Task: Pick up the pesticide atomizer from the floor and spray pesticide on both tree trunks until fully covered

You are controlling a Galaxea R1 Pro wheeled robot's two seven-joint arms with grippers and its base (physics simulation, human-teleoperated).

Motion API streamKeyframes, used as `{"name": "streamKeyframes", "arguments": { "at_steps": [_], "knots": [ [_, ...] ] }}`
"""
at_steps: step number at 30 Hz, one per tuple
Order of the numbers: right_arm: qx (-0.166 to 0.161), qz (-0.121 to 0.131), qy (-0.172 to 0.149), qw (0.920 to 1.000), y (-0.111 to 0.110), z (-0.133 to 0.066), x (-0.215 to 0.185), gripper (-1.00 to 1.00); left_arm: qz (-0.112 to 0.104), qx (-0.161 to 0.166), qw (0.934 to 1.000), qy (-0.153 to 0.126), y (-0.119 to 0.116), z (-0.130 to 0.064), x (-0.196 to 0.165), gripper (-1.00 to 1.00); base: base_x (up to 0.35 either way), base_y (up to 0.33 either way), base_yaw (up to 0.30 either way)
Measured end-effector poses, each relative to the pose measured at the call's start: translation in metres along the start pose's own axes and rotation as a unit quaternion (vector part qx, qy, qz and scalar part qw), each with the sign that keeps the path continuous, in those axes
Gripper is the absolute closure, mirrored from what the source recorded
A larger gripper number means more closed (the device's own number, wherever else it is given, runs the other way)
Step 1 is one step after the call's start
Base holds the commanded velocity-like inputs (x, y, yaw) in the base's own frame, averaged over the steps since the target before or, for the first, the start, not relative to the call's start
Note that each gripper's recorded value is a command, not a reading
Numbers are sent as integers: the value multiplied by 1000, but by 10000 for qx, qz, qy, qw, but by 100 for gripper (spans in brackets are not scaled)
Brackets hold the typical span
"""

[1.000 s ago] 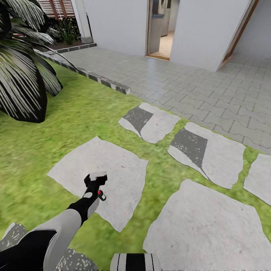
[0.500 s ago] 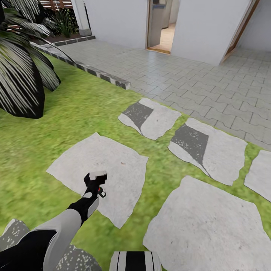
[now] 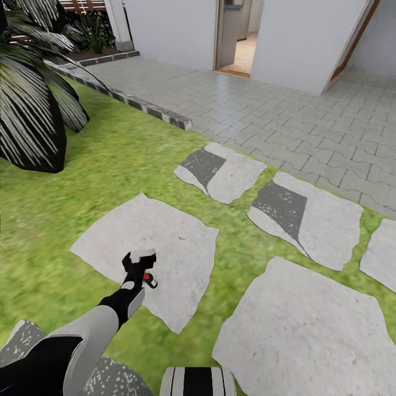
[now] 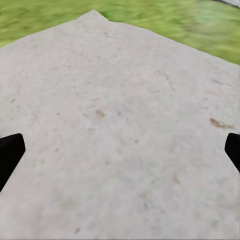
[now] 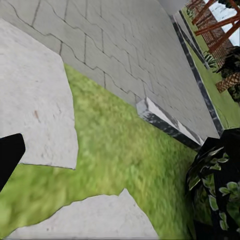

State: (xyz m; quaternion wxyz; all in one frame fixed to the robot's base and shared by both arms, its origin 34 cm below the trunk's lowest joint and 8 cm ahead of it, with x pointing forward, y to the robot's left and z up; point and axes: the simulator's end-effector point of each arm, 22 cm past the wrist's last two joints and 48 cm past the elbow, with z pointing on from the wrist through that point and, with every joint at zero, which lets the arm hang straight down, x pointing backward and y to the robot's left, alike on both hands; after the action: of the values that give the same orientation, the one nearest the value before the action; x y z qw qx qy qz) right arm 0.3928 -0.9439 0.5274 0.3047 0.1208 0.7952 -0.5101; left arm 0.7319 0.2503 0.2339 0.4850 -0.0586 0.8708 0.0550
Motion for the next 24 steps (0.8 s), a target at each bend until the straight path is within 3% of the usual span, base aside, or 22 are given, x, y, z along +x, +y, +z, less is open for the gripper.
{"name": "streamKeyframes", "arguments": {
  "at_steps": [24],
  "knots": [
    [0,5,14,10000,3,-1,3,-100,0,0,10000,0,0,0,0,-100,-67,6,0]
  ]
}}
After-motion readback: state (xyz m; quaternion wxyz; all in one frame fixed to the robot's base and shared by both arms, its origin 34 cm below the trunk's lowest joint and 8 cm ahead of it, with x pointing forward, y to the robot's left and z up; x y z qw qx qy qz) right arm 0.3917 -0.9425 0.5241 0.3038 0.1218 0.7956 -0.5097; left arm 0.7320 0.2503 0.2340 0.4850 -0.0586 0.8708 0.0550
